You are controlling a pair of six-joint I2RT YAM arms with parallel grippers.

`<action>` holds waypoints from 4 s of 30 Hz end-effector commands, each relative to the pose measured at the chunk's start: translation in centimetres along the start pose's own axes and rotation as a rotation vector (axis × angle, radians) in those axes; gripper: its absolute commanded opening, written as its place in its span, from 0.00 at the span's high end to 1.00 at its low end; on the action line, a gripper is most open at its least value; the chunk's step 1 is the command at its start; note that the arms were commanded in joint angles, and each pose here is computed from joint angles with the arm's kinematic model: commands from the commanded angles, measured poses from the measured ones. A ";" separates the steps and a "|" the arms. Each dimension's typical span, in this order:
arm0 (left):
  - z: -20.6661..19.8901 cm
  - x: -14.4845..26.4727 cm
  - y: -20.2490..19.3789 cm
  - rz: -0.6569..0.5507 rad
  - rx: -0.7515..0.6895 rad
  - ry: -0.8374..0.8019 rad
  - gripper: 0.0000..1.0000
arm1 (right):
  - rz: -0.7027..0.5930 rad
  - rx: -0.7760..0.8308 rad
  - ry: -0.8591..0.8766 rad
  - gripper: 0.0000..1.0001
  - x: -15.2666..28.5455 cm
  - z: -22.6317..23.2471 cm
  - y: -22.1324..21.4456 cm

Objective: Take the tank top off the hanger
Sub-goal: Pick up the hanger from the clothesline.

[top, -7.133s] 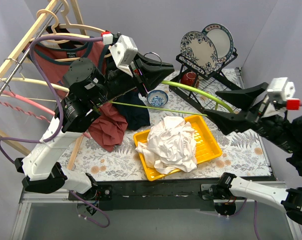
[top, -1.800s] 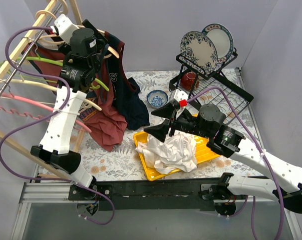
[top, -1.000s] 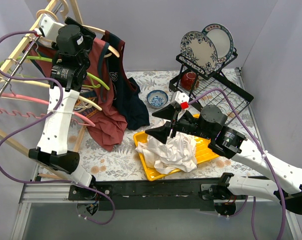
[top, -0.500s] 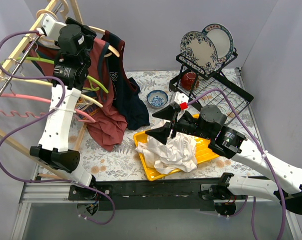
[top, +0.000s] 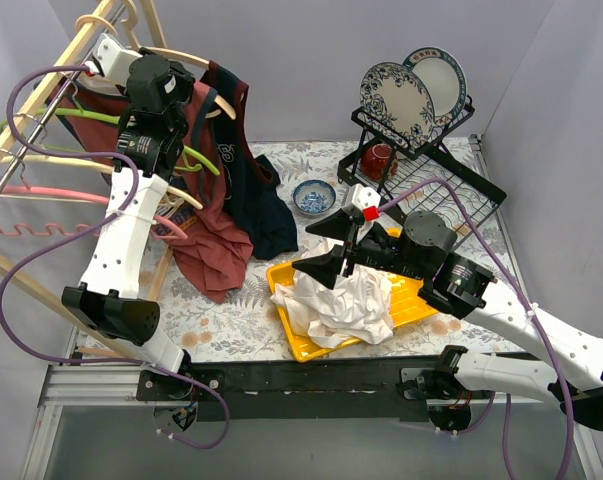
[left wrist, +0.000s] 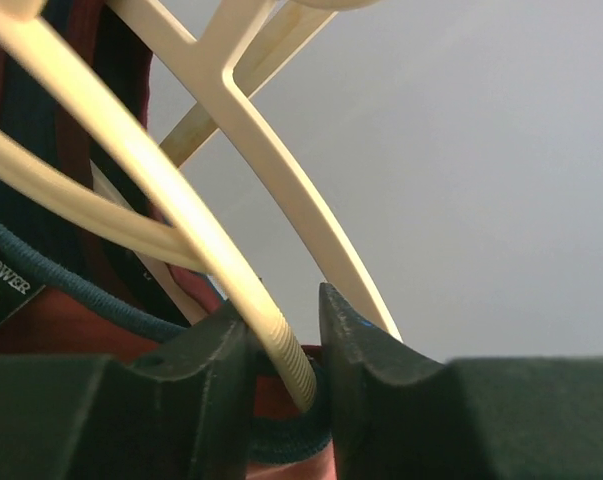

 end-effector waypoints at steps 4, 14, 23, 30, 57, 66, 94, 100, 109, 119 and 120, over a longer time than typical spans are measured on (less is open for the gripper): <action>-1.7 1.9 2.3 -0.013 0.027 -0.096 0.86 | -0.064 0.032 -0.019 0.17 0.5 -0.2 1.6; -2.9 4.0 4.3 -0.017 0.072 -0.158 1.00 | -0.064 0.024 -0.009 0.17 0.2 -0.1 1.4; -3.5 5.9 4.7 0.074 0.153 -0.221 1.00 | -0.074 0.021 -0.010 0.17 0.2 -0.1 1.8; -3.7 6.5 4.7 0.118 0.130 -0.252 1.00 | -0.110 0.038 -0.151 0.16 -0.1 -1.6 4.1; -4.7 10.4 6.7 0.208 0.166 -0.370 1.00 | -0.248 0.019 -0.206 0.22 -17.6 -10.1 9.8; -4.7 11.1 7.2 0.202 0.168 -0.382 1.00 | -0.278 -0.013 -0.194 0.26 -20.4 -11.4 9.7; -3.9 13.6 9.0 0.182 0.109 -0.410 0.38 | -0.432 0.011 -0.150 0.99 -20.6 -11.8 12.3; -4.1 14.5 9.9 0.175 0.032 -0.433 0.13 | -0.474 0.026 -0.172 0.99 -19.8 -11.9 12.8; -3.8 16.2 10.8 0.200 -0.093 -0.497 0.02 | -0.537 0.038 -0.169 0.99 -19.1 -12.3 14.1; -3.9 18.6 14.1 0.073 -0.125 -0.489 0.02 | -0.533 0.061 -0.142 0.99 -17.9 -12.4 14.3; -3.9 18.8 14.3 0.061 -0.126 -0.487 0.02 | -0.525 0.061 -0.138 0.99 -17.8 -12.3 14.0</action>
Point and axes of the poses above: each gripper's point midway between its finger pads, its own x axis back along the fingers, its own z axis along the line the jaws close on, y = z × x, the point moved 10 cm from there along x, back along the fingers, and after that the axes turned 12 degrees about x, right-handed, at the moved point
